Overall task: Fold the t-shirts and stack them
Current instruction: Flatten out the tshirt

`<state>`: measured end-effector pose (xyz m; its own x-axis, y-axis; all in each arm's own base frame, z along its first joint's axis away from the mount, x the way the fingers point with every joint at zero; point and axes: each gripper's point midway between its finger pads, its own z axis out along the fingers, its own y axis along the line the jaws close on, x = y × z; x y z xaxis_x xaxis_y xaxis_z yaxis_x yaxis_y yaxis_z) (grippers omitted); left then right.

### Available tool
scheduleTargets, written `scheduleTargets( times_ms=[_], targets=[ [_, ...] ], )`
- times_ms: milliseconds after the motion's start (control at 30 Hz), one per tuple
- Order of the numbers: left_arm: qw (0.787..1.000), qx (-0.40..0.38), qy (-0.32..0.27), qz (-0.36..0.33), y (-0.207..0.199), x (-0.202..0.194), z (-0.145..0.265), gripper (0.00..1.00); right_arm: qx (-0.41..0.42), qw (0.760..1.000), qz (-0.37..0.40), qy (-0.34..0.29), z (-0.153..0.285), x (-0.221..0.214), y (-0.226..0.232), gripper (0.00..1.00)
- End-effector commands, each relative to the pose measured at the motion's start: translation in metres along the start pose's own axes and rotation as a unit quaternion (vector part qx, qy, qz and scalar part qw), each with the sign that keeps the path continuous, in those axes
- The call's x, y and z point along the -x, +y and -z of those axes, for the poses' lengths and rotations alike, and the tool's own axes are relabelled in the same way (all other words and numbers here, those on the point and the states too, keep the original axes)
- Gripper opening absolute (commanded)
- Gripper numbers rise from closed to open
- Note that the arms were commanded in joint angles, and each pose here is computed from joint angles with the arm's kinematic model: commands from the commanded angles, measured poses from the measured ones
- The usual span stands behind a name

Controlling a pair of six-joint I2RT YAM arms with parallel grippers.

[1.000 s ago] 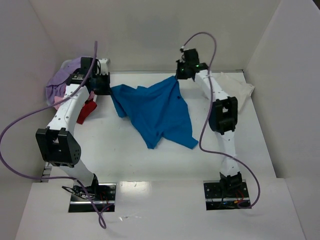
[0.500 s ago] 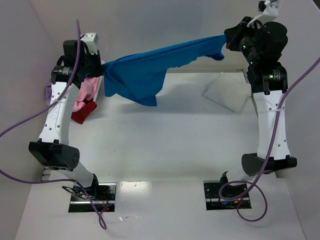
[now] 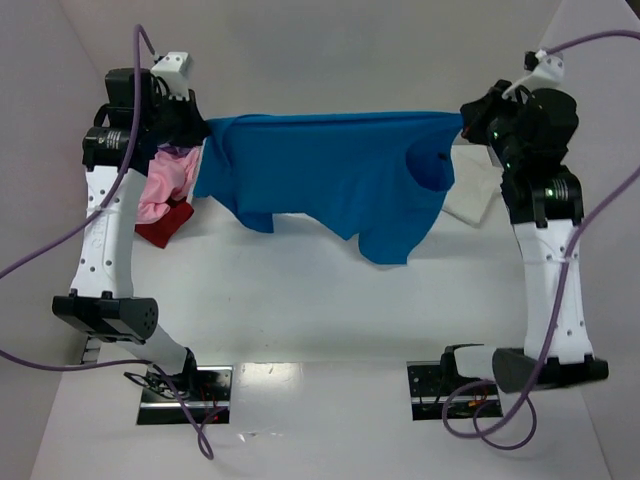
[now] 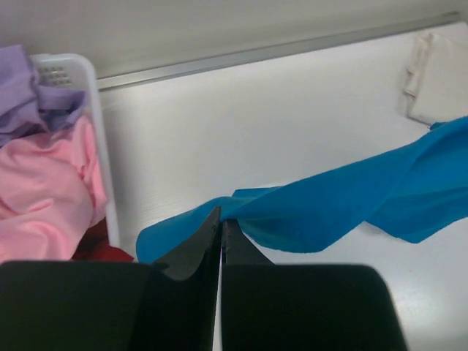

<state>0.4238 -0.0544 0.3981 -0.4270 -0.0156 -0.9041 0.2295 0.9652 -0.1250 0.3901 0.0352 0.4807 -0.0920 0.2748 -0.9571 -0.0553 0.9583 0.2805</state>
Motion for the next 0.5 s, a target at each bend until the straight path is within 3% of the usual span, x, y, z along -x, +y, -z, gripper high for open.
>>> scheduleTargets(
  times_ms=[0, 67, 167, 300, 467],
  targets=[
    [0.998, -0.046, 0.025, -0.018, -0.004, -0.016, -0.002, 0.00, -0.042, 0.999, -0.020, -0.015, 0.048, -0.013, -0.023, 0.00],
    [0.997, -0.063, 0.049, -0.023, -0.015, -0.033, -0.010, 0.00, -0.029, 0.999, -0.029, 0.020, 0.051, -0.044, -0.022, 0.00],
    [0.986, -0.105, 0.120, -0.039, -0.047, -0.086, -0.028, 0.00, -0.033, 0.990, -0.067, 0.123, 0.051, -0.129, -0.033, 0.00],
    [0.974, -0.118, 0.182, -0.067, -0.072, -0.136, -0.039, 0.00, -0.087, 0.983, -0.069, 0.146, 0.060, -0.160, -0.056, 0.00],
    [0.958, -0.114, 0.252, -0.076, -0.079, -0.188, -0.057, 0.04, -0.152, 0.976, -0.057, 0.148, 0.059, -0.167, -0.081, 0.01]
  ],
)
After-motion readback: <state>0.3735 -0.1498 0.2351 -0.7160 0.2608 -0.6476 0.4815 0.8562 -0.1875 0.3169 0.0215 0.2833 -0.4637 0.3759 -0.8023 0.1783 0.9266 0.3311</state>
